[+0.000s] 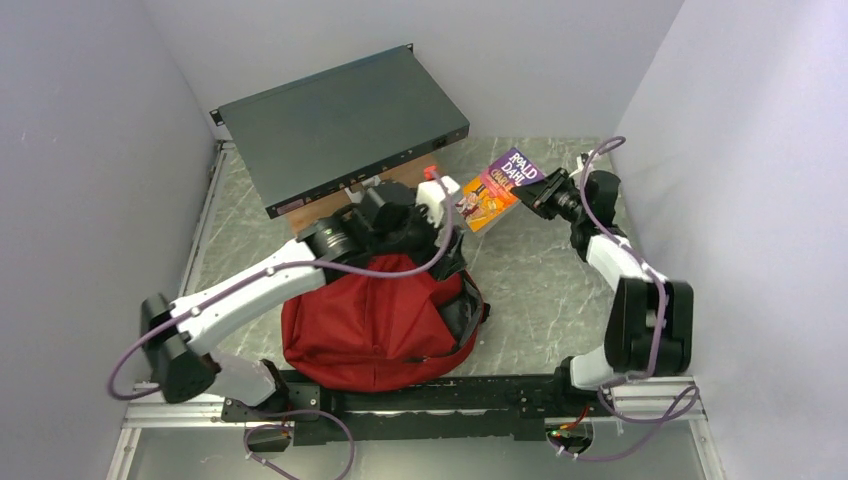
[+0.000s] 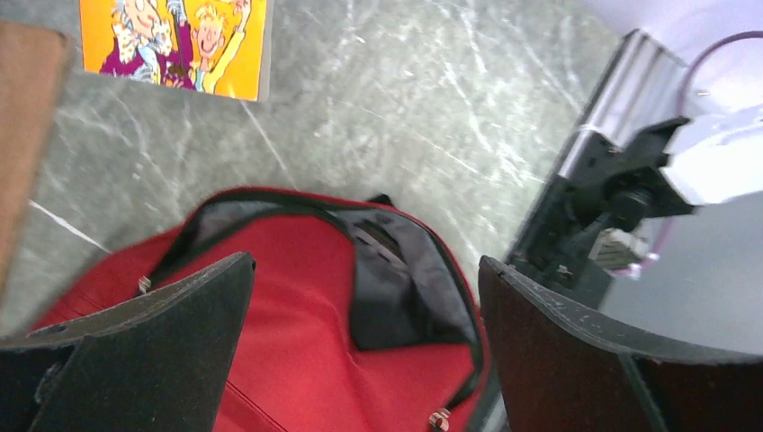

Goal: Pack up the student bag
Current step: Pick up the book from the center of the board.

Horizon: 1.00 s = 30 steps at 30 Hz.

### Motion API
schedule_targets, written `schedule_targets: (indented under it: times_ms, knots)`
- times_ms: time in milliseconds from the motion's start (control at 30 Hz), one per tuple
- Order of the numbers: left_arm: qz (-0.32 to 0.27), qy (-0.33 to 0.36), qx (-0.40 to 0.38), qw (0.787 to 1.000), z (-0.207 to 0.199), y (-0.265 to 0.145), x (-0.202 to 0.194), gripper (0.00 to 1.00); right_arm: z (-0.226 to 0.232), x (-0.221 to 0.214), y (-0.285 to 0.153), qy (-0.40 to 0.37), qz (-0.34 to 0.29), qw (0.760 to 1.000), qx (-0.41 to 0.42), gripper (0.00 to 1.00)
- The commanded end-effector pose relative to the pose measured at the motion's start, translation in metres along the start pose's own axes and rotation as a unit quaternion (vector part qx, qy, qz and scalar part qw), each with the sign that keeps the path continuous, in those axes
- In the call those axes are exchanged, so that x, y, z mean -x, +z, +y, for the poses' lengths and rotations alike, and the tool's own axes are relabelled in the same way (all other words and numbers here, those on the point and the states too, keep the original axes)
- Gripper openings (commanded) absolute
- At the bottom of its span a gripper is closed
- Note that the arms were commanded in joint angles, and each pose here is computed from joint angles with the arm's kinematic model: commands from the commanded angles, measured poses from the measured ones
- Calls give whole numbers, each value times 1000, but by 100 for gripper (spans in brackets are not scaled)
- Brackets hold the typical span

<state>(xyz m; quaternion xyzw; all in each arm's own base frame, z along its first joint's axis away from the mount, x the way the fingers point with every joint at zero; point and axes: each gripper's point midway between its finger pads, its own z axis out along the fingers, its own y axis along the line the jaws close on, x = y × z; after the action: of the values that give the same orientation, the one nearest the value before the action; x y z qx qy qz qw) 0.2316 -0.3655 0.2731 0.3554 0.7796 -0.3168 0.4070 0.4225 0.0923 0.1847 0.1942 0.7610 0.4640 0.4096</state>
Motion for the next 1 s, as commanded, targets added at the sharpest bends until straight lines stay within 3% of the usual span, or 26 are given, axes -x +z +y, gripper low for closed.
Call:
schedule_targets:
  times_ms: [0, 167, 333, 600, 967]
  knots:
    - [-75, -55, -56, 994, -27, -42, 17, 100, 10, -16, -41, -92, 4, 994, -57, 0]
    - [-133, -125, -26, 983, -10, -86, 11, 100, 55, -30, -82, -151, -4, 988, -36, 0]
    - [-208, -247, -2, 946, 19, -120, 6, 100, 122, -57, -114, -159, 0, 985, 67, 0]
    - [-305, -307, -49, 900, 21, -151, 11, 100, 200, -95, -135, -55, 39, 965, 254, 0]
    - [-378, -363, -126, 842, 15, -161, 10, 100, 238, -110, -141, 64, 62, 929, 359, 0]
